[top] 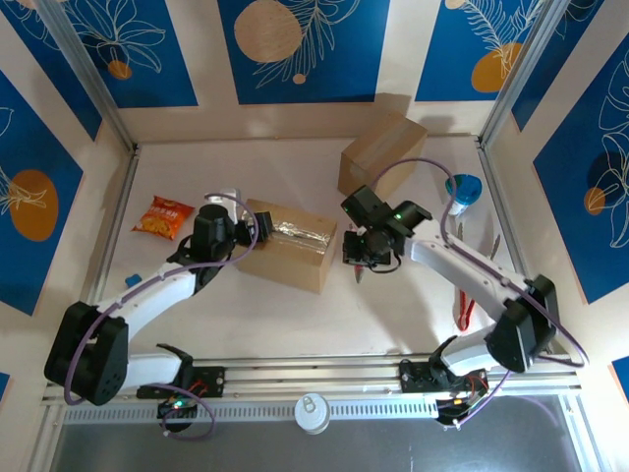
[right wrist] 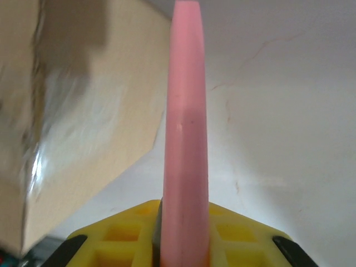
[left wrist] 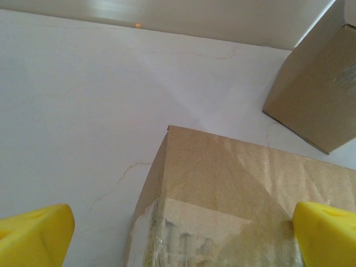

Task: Unpack the express box

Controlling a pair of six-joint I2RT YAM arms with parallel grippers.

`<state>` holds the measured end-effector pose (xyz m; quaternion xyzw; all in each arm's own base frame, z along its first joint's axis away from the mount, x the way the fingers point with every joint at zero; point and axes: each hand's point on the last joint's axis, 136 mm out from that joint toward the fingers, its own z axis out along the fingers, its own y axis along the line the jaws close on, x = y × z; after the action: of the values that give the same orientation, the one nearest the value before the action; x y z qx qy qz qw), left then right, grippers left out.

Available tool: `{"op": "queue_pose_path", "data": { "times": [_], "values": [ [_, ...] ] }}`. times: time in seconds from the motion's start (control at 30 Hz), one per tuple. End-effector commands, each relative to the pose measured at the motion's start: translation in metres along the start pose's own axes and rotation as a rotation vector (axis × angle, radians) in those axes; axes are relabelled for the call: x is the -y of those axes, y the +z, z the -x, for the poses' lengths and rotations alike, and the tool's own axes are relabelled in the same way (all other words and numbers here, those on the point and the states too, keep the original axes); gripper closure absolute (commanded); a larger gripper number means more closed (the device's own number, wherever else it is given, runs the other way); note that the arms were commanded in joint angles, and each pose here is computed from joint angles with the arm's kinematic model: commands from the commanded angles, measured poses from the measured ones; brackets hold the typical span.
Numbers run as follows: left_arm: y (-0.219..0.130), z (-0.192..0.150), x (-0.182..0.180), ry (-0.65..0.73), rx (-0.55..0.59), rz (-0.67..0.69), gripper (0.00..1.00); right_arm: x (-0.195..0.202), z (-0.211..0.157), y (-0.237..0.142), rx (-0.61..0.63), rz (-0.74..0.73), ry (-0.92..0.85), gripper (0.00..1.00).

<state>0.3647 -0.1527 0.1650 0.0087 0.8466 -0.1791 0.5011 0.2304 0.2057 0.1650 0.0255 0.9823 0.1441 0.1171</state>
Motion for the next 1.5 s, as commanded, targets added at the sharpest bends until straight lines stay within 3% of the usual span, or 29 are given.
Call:
{"op": "queue_pose_path", "data": {
  "times": [0.0,0.2,0.53,1.13,1.47],
  "values": [
    [-0.001,-0.055,-0.025,-0.001,-0.169,0.103,0.00,-0.017,-0.025,-0.014,-0.047,0.176,0.033,1.00],
    [0.000,-0.056,-0.024,-0.017,-0.196,0.108,0.00,-0.027,-0.048,-0.028,-0.088,0.407,0.062,1.00],
    [0.004,-0.061,-0.025,-0.023,-0.228,0.118,0.01,-0.042,-0.044,-0.036,-0.125,0.564,0.026,1.00],
    [0.007,-0.065,-0.025,-0.023,-0.247,0.120,0.01,-0.033,-0.016,-0.048,-0.010,0.515,0.065,1.00],
    [0.009,-0.066,-0.025,-0.026,-0.252,0.120,0.01,-0.038,-0.010,-0.047,-0.016,0.527,0.063,1.00]
  ]
}}
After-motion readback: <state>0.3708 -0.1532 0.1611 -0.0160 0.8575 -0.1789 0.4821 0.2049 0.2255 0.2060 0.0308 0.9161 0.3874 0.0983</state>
